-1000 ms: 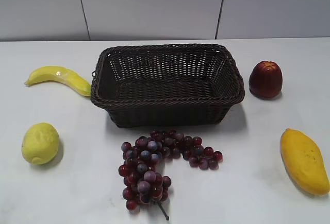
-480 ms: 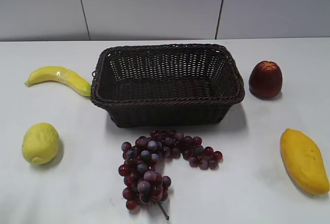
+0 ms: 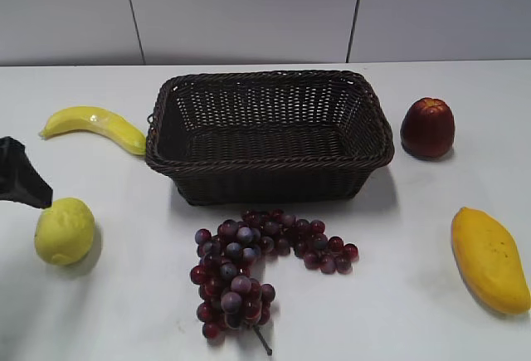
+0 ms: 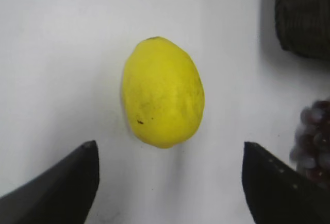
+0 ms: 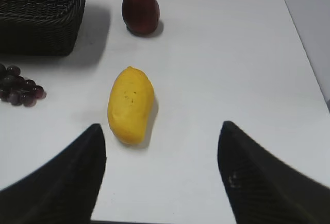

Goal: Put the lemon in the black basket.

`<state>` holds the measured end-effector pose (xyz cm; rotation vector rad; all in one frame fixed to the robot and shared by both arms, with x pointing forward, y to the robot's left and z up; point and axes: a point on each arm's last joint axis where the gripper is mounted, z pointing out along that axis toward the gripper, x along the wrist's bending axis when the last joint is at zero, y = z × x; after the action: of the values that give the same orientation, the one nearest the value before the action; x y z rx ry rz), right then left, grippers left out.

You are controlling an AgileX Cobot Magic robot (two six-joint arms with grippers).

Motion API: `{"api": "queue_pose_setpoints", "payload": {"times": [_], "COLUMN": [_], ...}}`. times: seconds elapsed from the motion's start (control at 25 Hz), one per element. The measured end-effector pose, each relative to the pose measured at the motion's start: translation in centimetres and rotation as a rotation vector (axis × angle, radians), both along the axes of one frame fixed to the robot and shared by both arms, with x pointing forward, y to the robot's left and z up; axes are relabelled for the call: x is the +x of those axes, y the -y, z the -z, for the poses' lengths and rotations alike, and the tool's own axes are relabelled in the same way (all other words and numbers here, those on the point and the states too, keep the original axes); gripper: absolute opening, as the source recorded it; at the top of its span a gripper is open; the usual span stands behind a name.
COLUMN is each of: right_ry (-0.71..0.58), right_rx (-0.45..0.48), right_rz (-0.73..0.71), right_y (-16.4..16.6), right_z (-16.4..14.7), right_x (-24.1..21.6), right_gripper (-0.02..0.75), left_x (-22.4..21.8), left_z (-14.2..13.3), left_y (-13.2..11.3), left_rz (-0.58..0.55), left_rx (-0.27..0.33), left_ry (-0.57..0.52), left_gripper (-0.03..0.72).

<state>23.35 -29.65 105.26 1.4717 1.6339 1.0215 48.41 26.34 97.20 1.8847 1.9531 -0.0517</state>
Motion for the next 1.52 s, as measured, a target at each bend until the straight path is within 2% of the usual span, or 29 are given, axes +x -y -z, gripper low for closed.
{"api": "queue_pose_setpoints", "payload": {"times": [0.24, 0.56, 0.64, 0.8, 0.88, 1.0, 1.12, 1.2, 1.32, 1.4, 1.52], "right_ry": [0.000, 0.000, 0.000, 0.000, 0.000, 0.000, 0.000, 0.000, 0.000, 0.000, 0.000], "right_rx": [0.000, 0.000, 0.000, 0.000, 0.000, 0.000, 0.000, 0.000, 0.000, 0.000, 0.000], "right_rz": [0.000, 0.000, 0.000, 0.000, 0.000, 0.000, 0.000, 0.000, 0.000, 0.000, 0.000], "right_y": [0.0, 0.0, 0.0, 0.0, 0.0, 0.0, 0.0, 0.0, 0.0, 0.0, 0.0], "right_z": [0.0, 0.0, 0.0, 0.0, 0.0, 0.0, 0.0, 0.0, 0.0, 0.0, 0.0], "right_x": [0.0, 0.0, 0.0, 0.0, 0.0, 0.0, 0.0, 0.0, 0.0, 0.0, 0.0], "right_gripper": [0.555, 0.555, 0.555, 0.555, 0.555, 0.555, 0.555, 0.555, 0.555, 0.555, 0.555], "left_x": [2.7, 3.7, 3.8, 4.3, 4.7, 5.6, 7.3, 8.3, 9.8, 10.3, 10.8], "left_z": [3.3, 6.5, 6.7, 6.2, 5.6, 2.9, -1.6, -5.0, -9.5, -11.3, -11.4], "left_y": [1.0, 1.6, 1.6, 1.7, 1.8, 2.1, 2.6, 3.5, 6.0, 8.1, 12.0], "left_rz": [0.054, 0.060, 0.059, 0.074, 0.102, 0.145, 0.159, 0.154, 0.184, 0.222, 0.283], "left_rx": [0.012, 0.035, 0.036, 0.040, 0.039, 0.025, -0.005, -0.054, -0.123, -0.145, -0.168], "left_ry": [-0.108, -0.160, -0.164, -0.154, -0.161, -0.134, -0.008, 0.100, 0.258, 0.337, 0.397], "left_gripper": [0.663, 0.643, 0.591, 0.583, 0.583, 0.583, 0.582, 0.582, 0.582, 0.582, 0.582]}}
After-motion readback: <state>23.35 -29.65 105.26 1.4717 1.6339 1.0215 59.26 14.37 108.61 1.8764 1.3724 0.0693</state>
